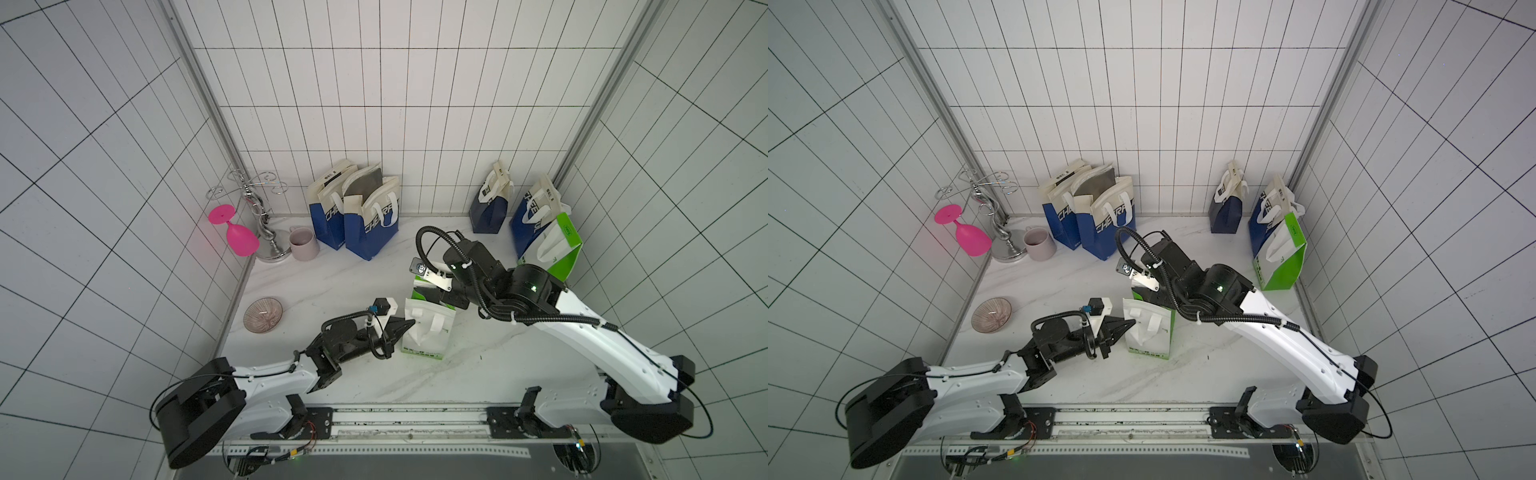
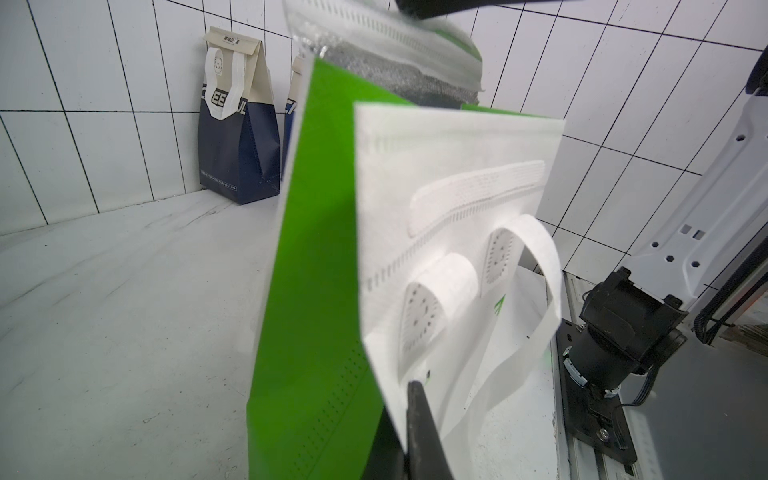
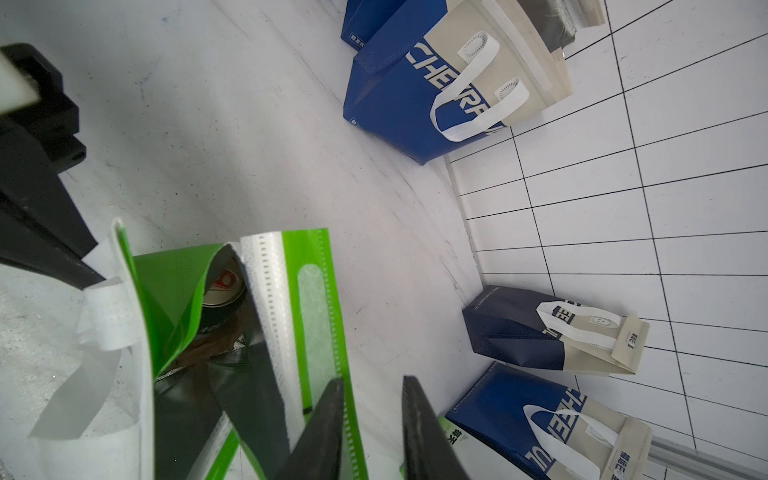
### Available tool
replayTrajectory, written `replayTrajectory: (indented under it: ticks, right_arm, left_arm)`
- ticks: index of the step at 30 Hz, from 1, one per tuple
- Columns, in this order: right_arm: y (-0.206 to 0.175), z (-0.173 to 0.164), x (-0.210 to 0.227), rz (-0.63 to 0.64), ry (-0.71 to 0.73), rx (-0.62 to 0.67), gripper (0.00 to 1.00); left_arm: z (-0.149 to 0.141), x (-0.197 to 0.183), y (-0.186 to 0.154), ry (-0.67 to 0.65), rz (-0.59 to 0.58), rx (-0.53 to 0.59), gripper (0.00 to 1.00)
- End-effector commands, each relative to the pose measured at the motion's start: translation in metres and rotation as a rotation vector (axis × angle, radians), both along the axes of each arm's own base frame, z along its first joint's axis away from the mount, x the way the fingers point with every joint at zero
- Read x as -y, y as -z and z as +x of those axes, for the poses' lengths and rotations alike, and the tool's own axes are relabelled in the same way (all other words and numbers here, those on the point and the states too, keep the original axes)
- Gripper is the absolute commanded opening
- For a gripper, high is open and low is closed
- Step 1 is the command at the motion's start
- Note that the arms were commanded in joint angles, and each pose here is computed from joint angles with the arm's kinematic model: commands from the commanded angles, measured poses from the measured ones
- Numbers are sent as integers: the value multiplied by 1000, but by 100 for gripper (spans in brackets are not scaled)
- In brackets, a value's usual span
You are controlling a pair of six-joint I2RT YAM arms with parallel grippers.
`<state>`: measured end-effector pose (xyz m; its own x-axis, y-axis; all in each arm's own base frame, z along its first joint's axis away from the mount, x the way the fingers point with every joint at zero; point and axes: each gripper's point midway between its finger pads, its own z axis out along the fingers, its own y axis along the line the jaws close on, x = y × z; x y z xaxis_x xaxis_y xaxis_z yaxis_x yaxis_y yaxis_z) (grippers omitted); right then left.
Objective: Open the takeout bag
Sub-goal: Open the takeout bag at the center of the board, then move the takeout bag to the center of the board.
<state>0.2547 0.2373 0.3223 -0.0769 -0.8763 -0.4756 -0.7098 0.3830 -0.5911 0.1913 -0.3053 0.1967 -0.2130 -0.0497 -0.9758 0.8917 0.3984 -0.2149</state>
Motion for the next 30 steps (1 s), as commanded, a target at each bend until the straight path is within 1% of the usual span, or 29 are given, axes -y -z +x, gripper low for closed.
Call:
replayTrajectory:
  ticks: [1,2,3,5,7,9,12,16,19,21,22,24,26,27,28,30]
  right_arm:
    - [-33,4,1,127,55,35,27]
    - [-40,1,1,163,56,35,27]
    - [-48,-2,4,197,56,38,27]
    - [-62,-15,9,273,38,33,28]
    - [-69,-28,17,334,23,23,28]
    - [-73,-42,26,384,10,9,28]
    - [-78,-62,43,452,0,-13,29]
    - [-81,-86,63,538,-18,-28,29]
    - [-80,-100,72,584,-31,-44,29]
    - [-77,-107,76,597,-46,-56,29]
    - [-76,-110,78,599,-52,-62,29]
    - [-72,-114,81,595,-62,-65,29]
    - [-71,-117,84,600,-70,-59,29]
    - [-71,-119,86,603,-76,-56,29]
    - [-71,-120,87,603,-81,-49,29]
    - [-73,-121,91,610,-78,-33,30]
  left_arm:
    - [-3,1,-8,12,-1,24,15]
    - [-4,1,-8,17,0,24,24]
    - [-6,1,-9,26,-1,23,32]
    - [-10,1,-11,47,0,24,43]
    - [-13,2,-16,65,-13,26,53]
    - [-17,5,-23,92,-23,18,60]
    - [-16,13,-35,120,-9,5,62]
    - [-13,18,-45,128,45,-14,61]
    - [-10,18,-52,112,42,-14,59]
    - [-8,18,-57,107,35,-12,56]
    - [-8,18,-59,108,38,-12,52]
    - [-6,21,-60,108,49,-14,38]
    - [-2,24,-57,101,71,-23,20]
    - [1,26,-56,99,80,-27,13]
    - [4,29,-55,95,90,-35,1]
    - [10,32,-59,76,96,-46,0]
